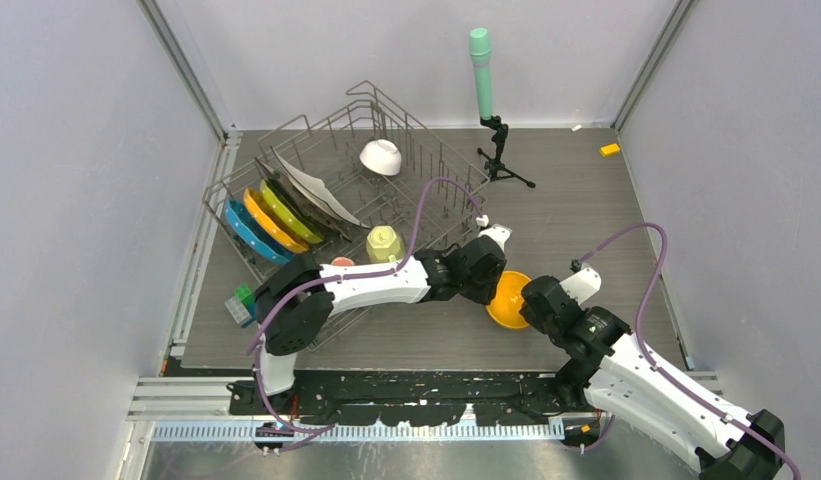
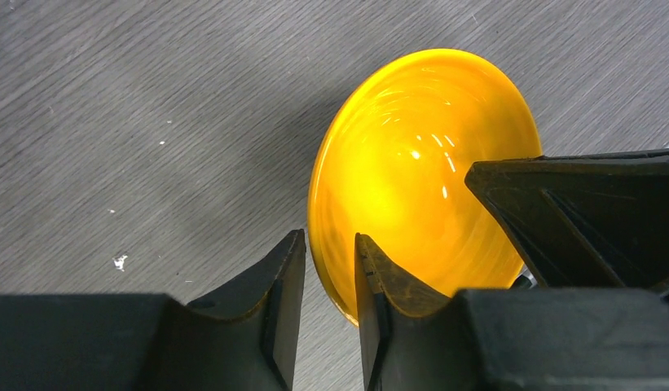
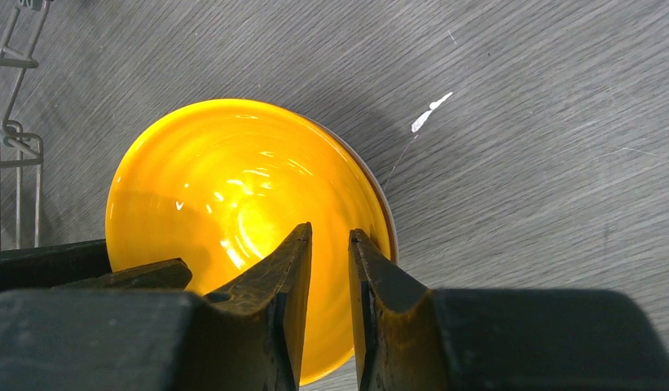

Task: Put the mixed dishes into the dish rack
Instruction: Pick up the bowl from the center of the board.

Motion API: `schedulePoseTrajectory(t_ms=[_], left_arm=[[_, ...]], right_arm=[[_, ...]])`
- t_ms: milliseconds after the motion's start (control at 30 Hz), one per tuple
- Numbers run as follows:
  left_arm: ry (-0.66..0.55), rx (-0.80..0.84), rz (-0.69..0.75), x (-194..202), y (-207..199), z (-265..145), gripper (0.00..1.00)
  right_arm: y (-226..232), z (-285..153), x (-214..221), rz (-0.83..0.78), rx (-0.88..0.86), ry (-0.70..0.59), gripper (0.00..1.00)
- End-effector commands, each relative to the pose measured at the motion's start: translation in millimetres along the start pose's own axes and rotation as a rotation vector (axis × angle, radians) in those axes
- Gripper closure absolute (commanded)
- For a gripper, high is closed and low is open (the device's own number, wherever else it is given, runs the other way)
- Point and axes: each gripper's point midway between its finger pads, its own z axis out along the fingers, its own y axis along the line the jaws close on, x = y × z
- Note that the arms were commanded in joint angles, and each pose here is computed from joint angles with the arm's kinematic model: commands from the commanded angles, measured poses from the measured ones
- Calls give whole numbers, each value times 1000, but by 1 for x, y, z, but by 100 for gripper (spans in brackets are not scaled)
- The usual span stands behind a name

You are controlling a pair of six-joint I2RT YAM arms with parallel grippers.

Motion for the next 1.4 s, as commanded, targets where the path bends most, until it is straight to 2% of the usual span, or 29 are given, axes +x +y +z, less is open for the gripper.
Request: schedulePoseTrajectory(t_ms=[0, 100, 300, 433, 633, 800, 1200, 1267, 1367], left_arm=[[-57, 2, 12, -21, -6, -6, 72], [-59, -1, 13, -21, -5, -6, 76], [-75, 9, 25, -25, -7, -10, 94], [-92, 10, 22, -29, -8, -12, 99], [-129, 14, 10, -40, -10, -21, 100], [-165, 73, -24, -54, -23, -36, 100], [-185, 144, -58, -62, -20, -50, 100], [-193, 154, -63, -64, -16, -54, 100], [-206, 182, -73, -70, -12, -64, 100]], right_arm=[[5, 3, -5, 14, -9, -29, 71], [5, 3, -4, 11, -6, -27, 71], [6, 2, -5, 14, -11, -26, 70], [9, -1, -7, 23, -31, -31, 66], [24, -15, -16, 26, -117, -34, 57], [29, -32, -33, 44, -158, -73, 55], [29, -66, -60, 93, -279, -153, 50], [39, -78, -65, 86, -362, -162, 46], [54, -99, -71, 65, -492, -165, 35]])
